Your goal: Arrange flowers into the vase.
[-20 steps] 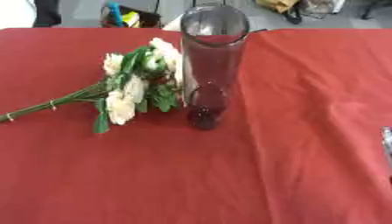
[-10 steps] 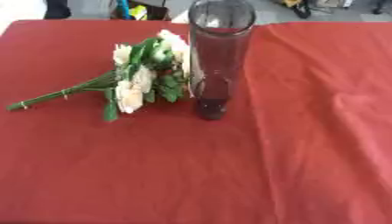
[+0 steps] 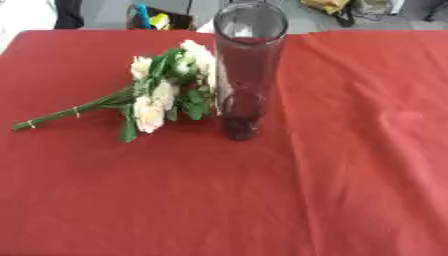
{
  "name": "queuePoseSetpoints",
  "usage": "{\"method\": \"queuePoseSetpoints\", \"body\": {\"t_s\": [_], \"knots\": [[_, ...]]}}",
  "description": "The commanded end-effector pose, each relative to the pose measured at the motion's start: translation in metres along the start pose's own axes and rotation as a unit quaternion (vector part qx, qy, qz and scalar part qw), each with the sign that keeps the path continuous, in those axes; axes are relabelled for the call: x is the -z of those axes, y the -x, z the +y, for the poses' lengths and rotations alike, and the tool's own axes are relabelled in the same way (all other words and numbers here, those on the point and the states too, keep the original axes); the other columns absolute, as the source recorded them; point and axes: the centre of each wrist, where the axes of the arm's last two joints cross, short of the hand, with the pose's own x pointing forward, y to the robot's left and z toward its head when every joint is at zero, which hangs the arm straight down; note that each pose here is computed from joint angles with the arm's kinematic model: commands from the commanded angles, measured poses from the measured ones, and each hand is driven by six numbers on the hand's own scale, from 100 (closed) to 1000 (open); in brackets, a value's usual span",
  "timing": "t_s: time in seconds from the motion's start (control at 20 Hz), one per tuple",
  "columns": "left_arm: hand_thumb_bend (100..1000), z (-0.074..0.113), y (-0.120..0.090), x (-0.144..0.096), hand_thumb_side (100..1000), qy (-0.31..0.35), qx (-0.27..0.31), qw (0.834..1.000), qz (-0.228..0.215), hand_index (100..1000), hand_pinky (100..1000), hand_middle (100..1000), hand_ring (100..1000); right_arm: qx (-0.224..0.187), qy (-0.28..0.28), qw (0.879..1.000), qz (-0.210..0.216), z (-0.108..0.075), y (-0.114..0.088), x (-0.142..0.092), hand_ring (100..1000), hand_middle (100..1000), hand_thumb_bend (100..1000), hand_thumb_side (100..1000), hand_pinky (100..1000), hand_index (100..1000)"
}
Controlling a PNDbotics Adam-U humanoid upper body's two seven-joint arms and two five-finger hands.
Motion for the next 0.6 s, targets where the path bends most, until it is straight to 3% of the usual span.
{"method": "queuePoseSetpoints", "body": {"t_s": [0.05, 0.3, 0.6], "knots": [[201, 0.007, 0.016, 0.007, 789, 0.074, 0.051, 0.996, 0.007, 1000, 750, 883, 877, -0.004, -0.008, 1.000, -0.012, -0.004, -0.002, 0.004, 849, 748, 100, 980, 904, 886], [259, -0.003, 0.035, 0.023, 799, 0.148, 0.096, 0.984, 0.018, 1000, 770, 900, 895, -0.001, -0.011, 1.000, -0.012, -0.003, -0.002, 0.004, 850, 748, 100, 981, 905, 886], [341, -0.025, 0.049, 0.043, 768, 0.201, 0.107, 0.974, 0.024, 1000, 776, 917, 902, 0.002, -0.014, 1.000, -0.011, -0.001, -0.003, 0.003, 851, 747, 100, 982, 907, 886]]}}
